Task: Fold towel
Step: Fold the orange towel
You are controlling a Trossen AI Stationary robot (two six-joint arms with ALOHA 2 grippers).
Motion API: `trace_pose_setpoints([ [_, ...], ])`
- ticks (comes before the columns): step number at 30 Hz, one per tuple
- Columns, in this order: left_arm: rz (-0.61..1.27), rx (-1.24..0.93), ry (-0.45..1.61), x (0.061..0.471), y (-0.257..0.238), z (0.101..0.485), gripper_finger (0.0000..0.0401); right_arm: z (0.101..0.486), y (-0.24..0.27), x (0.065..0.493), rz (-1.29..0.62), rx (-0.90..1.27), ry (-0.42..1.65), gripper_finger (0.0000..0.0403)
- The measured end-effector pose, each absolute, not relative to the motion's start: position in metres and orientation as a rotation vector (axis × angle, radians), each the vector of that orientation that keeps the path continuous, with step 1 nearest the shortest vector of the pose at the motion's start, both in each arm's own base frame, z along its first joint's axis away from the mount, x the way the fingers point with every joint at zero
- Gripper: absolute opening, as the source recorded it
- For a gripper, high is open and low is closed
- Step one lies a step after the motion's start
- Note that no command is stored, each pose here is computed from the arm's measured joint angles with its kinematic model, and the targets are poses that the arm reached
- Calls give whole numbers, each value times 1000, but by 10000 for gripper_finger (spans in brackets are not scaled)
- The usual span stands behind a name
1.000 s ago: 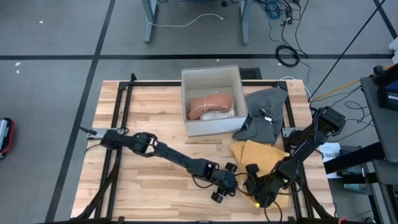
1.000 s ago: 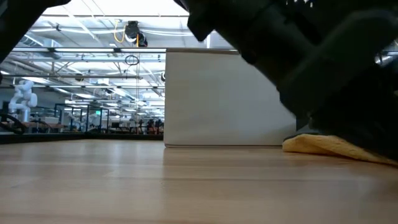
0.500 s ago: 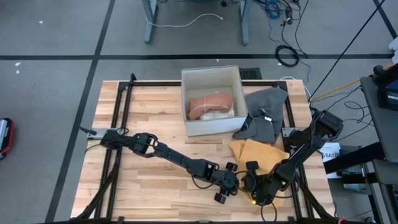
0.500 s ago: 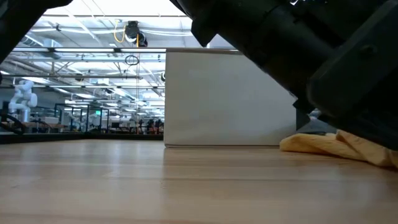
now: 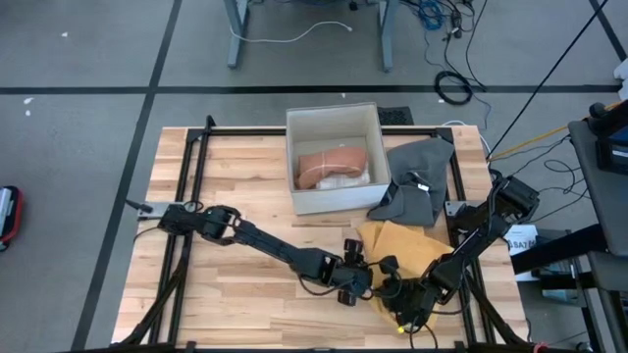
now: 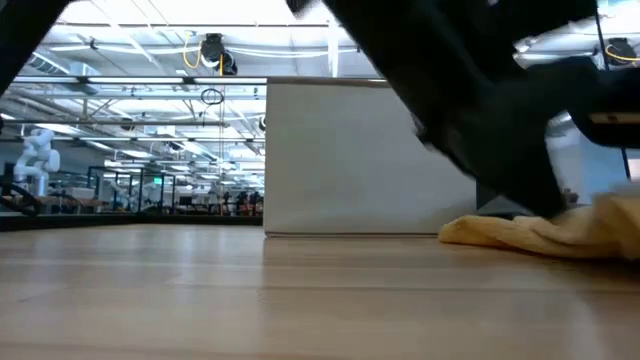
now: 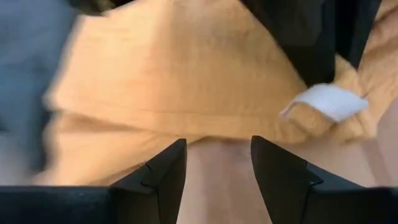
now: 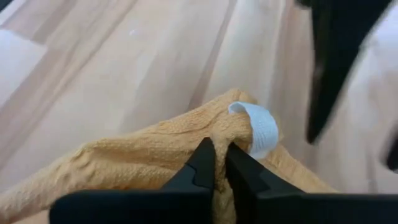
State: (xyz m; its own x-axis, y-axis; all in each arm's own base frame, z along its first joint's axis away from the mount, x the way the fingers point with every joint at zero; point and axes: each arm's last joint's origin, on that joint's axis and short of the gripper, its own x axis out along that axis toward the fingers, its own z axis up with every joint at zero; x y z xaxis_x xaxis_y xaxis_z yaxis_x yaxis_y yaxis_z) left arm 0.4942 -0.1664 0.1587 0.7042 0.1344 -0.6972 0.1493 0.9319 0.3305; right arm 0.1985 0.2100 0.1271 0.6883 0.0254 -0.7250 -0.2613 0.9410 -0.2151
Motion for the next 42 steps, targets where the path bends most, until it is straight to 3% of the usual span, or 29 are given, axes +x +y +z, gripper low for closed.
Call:
trace_pose_setpoints([
  [7,113,472,830,470,-167,206,186,145,214,213,103,-440,712,5],
  [13,161,505,946,446,-168,219,186,169,221,230,68,-565,613,5],
  [25,259,507,1210,412,-165,202,186,192,206,264,68,-603,598,6],
  [33,327,546,1208,398,-169,169,186,192,197,272,110,-554,636,9],
  [37,340,544,1171,396,-170,153,186,189,197,272,244,-477,694,31],
  [42,332,495,1089,401,-173,145,186,186,196,270,240,-468,727,87],
])
